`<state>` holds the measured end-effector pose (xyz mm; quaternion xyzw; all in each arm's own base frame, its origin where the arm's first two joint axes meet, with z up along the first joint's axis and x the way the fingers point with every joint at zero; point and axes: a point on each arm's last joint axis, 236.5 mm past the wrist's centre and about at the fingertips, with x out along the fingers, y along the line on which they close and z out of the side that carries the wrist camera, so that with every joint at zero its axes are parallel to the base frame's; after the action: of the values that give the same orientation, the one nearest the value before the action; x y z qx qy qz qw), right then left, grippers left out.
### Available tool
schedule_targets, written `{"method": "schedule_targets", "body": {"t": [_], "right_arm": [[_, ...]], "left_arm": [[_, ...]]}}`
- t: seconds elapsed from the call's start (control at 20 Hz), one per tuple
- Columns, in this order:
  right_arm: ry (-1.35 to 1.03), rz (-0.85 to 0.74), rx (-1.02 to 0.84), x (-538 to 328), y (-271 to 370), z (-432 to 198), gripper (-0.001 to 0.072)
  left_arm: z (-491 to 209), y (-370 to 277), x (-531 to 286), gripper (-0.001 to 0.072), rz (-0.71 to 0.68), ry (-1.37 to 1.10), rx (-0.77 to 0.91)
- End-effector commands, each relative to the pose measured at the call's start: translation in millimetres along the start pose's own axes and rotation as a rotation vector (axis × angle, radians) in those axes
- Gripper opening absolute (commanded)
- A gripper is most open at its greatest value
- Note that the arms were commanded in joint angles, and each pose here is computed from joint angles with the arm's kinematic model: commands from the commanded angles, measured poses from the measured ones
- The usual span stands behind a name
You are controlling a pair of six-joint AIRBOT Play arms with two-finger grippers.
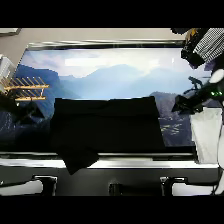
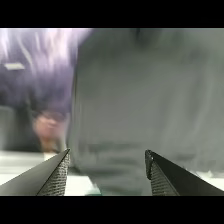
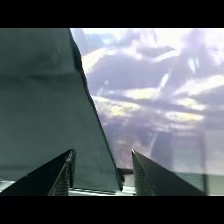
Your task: Fold the clothes and pants, and hang the long-sleeved shirts on hangers.
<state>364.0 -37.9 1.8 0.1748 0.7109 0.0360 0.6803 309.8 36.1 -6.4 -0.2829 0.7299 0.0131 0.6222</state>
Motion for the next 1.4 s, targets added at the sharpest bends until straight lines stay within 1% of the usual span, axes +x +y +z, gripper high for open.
{"method": "schedule_targets", "body": {"t": [0.0,0.15,0.25,0.5,0.7,0.85,0.95,1.15,1.2,1.25,1.3,1.35], "right_arm": [[-0.053,0.05,0.041,6.9,-4.2,-24.8,0.0446],[-0.034,0.083,0.061,21.1,1.3,-40.6,0.0446],[-0.015,0.108,0.07,26.0,6.1,-46.3,0.0445],[-0.037,0.163,0.072,22.6,19.8,-42.3,0.0425],[-0.029,0.179,0.071,21.1,24.0,-44.8,0.0425],[-0.018,0.181,0.07,21.1,24.4,-47.4,0.0425],[-0.009,0.183,0.06,21.1,25.0,-49.7,0.0425],[-0.019,0.18,0.047,18.6,25.3,-49.5,0.0421],[-0.028,0.178,0.044,17.1,25.5,-48.7,0.0408],[-0.034,0.177,0.036,15.5,25.9,-48.6,0.0379],[-0.039,0.176,0.033,14.0,26.2,-48.8,0.0365],[-0.043,0.176,0.032,12.7,26.7,-48.9,0.0364]], "left_arm": [[-75.8,11.2,36.3,0.0536,-0.071,0.034,-0.146],[-124.7,16.3,65.4,0.0536,-0.082,0.071,-0.244],[-147.8,20.2,79.2,0.0536,-0.08,0.097,-0.27],[-174.5,29.6,111.3,0.0535,-0.069,0.143,-0.313],[-173.6,10.7,132.6,0.0534,-0.125,0.119,-0.242],[-159.0,4.2,140.8,0.0534,-0.114,0.043,-0.183],[-150.4,-3.9,142.7,0.053,-0.13,0.003,-0.152],[-143.1,-11.0,144.0,0.0522,-0.143,-0.034,-0.11],[-141.4,-11.6,143.9,0.0521,-0.146,-0.041,-0.103],[-141.1,-11.4,144.0,0.052,-0.145,-0.042,-0.101],[-141.5,-11.6,144.1,0.051,-0.145,-0.041,-0.094],[-142.3,-11.9,144.2,0.0423,-0.146,-0.038,-0.09]]}}
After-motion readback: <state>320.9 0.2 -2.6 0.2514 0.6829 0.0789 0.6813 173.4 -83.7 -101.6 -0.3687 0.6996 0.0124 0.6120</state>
